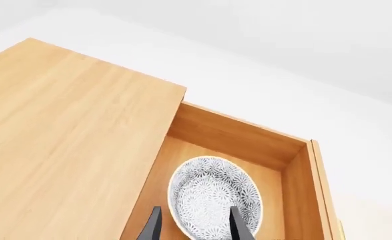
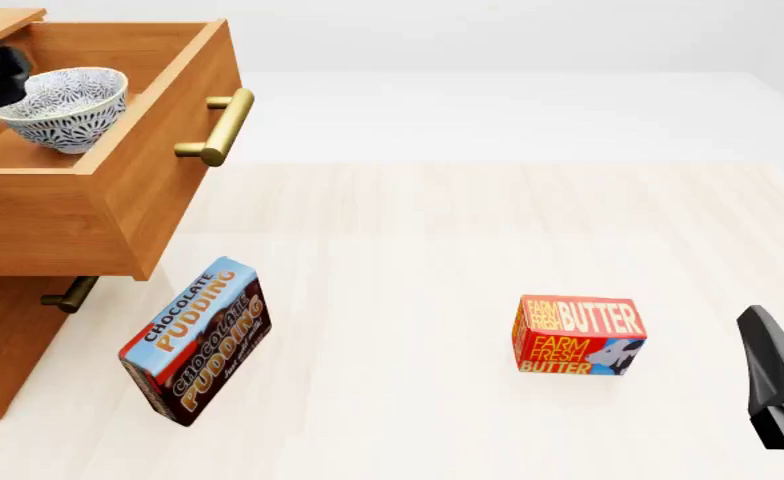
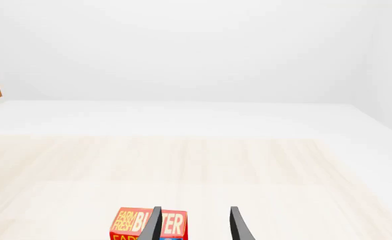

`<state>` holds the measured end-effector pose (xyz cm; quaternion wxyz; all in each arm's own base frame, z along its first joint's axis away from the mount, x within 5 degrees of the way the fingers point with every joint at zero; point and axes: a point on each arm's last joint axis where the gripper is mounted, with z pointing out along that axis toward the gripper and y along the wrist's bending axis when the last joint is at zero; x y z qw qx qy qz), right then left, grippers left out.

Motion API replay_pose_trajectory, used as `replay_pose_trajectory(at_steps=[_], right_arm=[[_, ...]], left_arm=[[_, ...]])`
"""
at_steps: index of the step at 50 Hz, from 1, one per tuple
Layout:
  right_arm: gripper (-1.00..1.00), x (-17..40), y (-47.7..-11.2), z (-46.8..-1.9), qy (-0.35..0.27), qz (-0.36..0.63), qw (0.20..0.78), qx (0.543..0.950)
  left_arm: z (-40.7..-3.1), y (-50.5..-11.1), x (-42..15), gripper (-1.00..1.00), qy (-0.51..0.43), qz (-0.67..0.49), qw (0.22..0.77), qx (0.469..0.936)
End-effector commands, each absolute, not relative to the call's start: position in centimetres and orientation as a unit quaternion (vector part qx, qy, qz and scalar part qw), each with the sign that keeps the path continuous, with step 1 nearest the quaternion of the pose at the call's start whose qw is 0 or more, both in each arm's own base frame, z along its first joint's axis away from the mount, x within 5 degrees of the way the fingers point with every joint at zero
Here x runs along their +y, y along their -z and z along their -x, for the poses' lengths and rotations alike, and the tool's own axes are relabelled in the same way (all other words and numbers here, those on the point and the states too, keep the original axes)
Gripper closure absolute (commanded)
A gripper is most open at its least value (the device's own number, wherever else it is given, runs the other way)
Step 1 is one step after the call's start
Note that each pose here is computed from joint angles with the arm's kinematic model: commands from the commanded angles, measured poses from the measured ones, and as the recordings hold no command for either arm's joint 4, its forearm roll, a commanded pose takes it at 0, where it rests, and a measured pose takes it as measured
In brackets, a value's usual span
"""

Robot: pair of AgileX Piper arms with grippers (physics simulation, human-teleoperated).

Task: Put the bowl in the top drawer of the cabinet.

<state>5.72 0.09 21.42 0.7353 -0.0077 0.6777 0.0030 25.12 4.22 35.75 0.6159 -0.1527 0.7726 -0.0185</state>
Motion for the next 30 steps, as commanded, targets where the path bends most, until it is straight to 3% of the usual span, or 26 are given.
replay_pose_trajectory(at_steps=[1,30], right_arm=[[-1.0,0.1,-21.4,-5.7,-0.003,0.008,0.735,0.678],[-1.0,0.1,-21.4,-5.7,-0.003,0.008,0.735,0.678]], left_arm=[[-23.6,-37.4,3.6,-1.0,0.016,0.136,0.638,0.758],[-19.2,-40.7,1.7,-1.0,0.032,0.102,0.67,0.735]])
